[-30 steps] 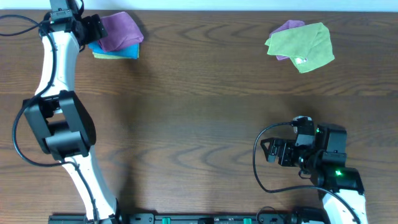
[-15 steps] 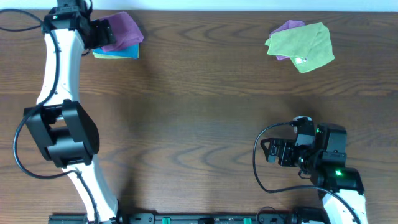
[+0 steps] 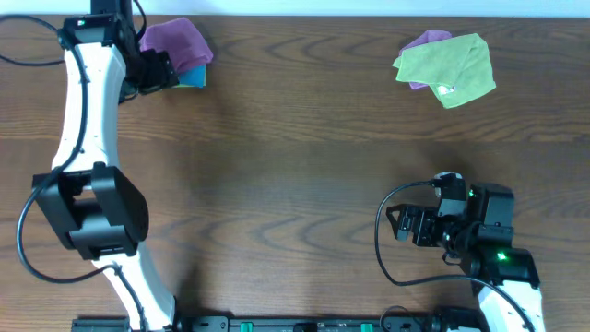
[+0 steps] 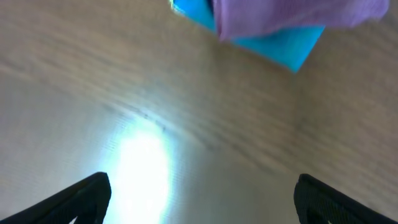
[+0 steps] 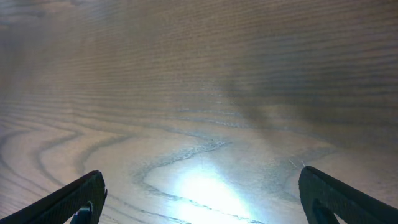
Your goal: Fold the cloth
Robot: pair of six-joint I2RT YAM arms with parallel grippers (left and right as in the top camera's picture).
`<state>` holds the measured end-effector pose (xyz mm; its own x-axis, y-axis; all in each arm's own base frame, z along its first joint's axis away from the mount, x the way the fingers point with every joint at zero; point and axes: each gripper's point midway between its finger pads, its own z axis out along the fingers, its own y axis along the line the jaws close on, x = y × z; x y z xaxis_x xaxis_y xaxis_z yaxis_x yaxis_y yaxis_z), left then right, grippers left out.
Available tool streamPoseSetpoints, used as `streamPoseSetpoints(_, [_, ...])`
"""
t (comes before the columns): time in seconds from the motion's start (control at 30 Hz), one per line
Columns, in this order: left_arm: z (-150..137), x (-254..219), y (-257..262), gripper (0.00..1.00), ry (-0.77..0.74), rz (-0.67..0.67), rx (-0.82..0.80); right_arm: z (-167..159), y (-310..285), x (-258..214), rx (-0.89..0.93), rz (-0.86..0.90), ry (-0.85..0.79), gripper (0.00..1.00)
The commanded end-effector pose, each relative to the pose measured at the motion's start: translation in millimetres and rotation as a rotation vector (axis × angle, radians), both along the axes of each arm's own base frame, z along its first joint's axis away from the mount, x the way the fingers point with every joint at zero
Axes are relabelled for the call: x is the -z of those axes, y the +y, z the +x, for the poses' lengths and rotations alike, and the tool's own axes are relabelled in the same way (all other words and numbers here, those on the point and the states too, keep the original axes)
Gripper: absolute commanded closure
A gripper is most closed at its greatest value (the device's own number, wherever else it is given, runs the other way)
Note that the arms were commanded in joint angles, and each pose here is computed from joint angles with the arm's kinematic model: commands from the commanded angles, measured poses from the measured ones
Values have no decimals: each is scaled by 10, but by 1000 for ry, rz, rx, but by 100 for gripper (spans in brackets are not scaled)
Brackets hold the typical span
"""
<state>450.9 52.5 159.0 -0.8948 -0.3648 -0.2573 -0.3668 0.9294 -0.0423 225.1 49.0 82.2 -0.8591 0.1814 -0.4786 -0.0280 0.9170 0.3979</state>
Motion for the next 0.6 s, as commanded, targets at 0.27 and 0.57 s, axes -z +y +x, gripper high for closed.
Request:
streamPoseSetpoints(0.27, [-374, -424, -134, 5, -111, -36, 30, -1, -14, 1, 15, 3, 4, 1])
streamPoseSetpoints(0.57, [-976, -419, -307, 5, -368, -50, 58, -1, -14, 1, 14, 4, 4, 1])
